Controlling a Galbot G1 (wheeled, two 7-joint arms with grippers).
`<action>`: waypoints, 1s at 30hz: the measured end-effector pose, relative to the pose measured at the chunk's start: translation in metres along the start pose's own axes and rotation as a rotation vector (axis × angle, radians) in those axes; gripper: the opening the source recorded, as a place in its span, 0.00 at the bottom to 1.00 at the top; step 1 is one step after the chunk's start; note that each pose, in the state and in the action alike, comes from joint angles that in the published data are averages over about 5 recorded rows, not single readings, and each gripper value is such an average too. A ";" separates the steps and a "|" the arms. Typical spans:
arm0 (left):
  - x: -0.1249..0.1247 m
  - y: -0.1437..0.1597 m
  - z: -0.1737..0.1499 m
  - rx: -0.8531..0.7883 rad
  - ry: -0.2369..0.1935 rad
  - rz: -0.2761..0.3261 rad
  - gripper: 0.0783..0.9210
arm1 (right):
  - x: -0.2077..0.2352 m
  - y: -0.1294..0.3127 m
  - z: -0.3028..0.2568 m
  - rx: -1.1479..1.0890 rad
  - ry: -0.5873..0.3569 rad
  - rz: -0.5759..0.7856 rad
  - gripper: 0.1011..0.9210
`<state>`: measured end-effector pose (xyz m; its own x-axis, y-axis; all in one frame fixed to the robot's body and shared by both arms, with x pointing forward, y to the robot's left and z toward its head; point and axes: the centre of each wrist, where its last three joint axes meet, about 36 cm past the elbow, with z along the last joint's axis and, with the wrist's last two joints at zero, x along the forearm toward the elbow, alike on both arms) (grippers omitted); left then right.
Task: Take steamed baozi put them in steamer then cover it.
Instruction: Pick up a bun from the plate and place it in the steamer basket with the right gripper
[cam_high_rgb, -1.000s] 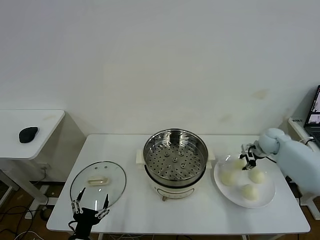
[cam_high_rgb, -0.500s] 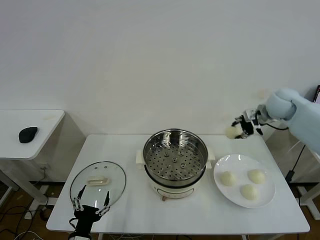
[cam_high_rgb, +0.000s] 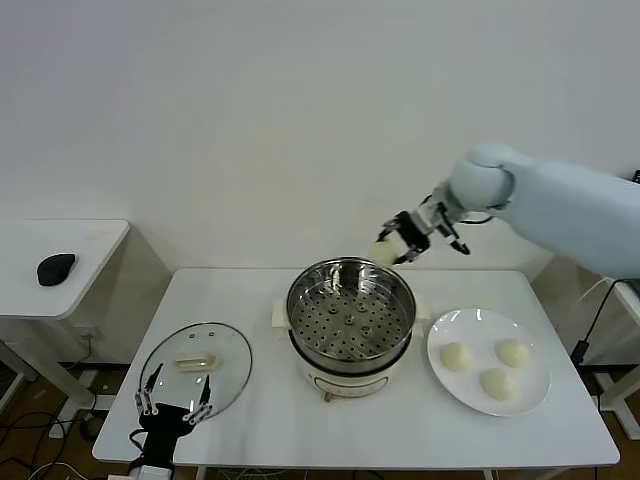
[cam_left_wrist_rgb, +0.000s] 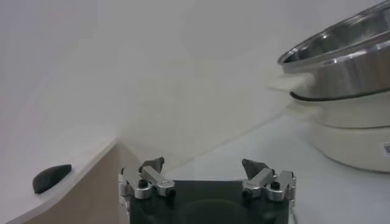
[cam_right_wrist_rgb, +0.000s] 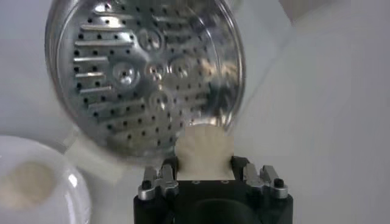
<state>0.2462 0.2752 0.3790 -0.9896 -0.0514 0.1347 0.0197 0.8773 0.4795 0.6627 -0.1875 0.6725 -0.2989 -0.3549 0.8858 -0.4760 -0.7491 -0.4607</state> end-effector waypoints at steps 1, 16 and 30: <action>0.000 0.001 0.000 -0.001 0.000 -0.001 0.88 | -0.005 -0.003 -0.003 0.035 -0.002 -0.006 0.55; 0.002 0.003 0.004 -0.001 0.014 -0.014 0.88 | -0.079 -0.020 -0.022 0.402 -0.022 -0.076 0.55; 0.003 0.000 0.004 0.003 0.015 -0.012 0.88 | -0.118 -0.013 -0.015 0.469 -0.019 -0.097 0.61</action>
<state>0.2429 0.2772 0.3755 -0.9875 -0.0694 0.1416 0.0069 0.8780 0.4787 0.6916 -0.1275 0.5735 -0.2538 -0.2774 0.9266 -0.0747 -0.9495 -0.3047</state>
